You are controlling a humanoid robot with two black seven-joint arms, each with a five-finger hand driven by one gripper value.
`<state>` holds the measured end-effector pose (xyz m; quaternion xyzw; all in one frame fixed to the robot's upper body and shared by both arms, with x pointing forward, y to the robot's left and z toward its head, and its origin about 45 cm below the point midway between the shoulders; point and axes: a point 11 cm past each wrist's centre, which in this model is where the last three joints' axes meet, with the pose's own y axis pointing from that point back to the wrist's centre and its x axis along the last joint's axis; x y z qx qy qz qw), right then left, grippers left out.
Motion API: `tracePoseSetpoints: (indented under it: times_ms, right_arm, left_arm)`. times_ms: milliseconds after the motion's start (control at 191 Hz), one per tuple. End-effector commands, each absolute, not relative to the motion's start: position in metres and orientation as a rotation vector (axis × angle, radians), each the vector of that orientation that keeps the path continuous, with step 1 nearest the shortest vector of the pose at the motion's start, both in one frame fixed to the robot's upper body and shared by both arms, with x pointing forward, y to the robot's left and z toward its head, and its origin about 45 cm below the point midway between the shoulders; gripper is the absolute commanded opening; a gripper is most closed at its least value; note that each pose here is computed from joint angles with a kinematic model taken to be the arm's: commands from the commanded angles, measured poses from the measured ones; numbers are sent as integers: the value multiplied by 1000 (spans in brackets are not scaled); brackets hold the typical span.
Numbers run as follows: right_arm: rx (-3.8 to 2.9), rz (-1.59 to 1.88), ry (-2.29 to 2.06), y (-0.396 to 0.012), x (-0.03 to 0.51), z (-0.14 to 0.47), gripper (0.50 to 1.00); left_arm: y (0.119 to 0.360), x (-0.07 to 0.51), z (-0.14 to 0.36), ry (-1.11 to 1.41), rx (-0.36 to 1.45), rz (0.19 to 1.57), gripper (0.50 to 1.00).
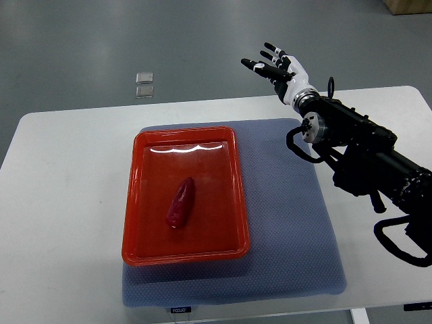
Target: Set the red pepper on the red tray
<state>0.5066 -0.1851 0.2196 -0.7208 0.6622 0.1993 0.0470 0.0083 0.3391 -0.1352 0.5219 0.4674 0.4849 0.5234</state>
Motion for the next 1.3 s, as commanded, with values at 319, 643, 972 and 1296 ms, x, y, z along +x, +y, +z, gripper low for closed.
tracePoseSetpoints:
  times_ms: [319, 643, 972, 1296]
  right_arm:
    - [-1977, 931, 1853, -198, 488, 181, 919]
    - [-1873, 800, 1988, -243, 489, 177, 919]
    - [-1868, 792, 2029, -255, 483, 167, 919]
    - [-1954, 656, 2111, -272, 480, 164, 919]
  left_arm:
    - [339, 8, -135, 1119, 1250, 1161, 1000]
    - [338, 8, -135, 1120, 1248, 1159, 1000]
    - [339, 8, -135, 1119, 1250, 1161, 1000]
    - [338, 8, -135, 1120, 1248, 1159, 1000]
